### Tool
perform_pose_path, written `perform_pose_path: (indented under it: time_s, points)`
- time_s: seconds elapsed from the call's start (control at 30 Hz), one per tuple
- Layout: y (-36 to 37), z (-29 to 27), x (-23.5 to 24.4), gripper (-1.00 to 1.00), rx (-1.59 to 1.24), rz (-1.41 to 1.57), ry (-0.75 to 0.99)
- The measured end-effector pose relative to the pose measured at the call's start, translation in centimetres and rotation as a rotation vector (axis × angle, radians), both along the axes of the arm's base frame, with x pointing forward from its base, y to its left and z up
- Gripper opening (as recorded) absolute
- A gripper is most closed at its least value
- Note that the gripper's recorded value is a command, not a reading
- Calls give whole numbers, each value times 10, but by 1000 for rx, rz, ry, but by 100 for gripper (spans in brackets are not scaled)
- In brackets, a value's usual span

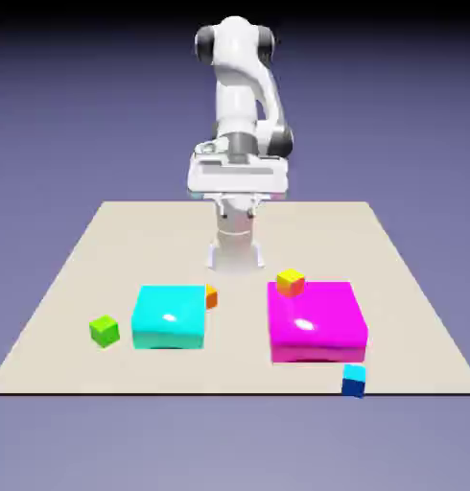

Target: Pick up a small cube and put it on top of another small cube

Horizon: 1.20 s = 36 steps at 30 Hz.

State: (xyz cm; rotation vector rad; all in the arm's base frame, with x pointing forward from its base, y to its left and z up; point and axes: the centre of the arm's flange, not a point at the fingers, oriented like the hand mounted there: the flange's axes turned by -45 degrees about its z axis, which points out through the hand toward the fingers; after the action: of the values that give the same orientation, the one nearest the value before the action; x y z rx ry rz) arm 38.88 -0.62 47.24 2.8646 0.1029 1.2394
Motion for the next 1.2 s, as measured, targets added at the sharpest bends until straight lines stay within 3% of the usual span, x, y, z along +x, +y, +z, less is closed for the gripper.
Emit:
perform_pose_path:
  time_s: [0.33, 0.63, 0.9, 1.2]
  points:
    - [-109, 96, -29, 0, -68, 80, -144]
    - [-231, 126, -77, 0, -90, 148, -239]
    - [-340, 89, -119, 0, -73, 222, -297]
    - [-437, -26, -144, 0, -10, 343, -339]
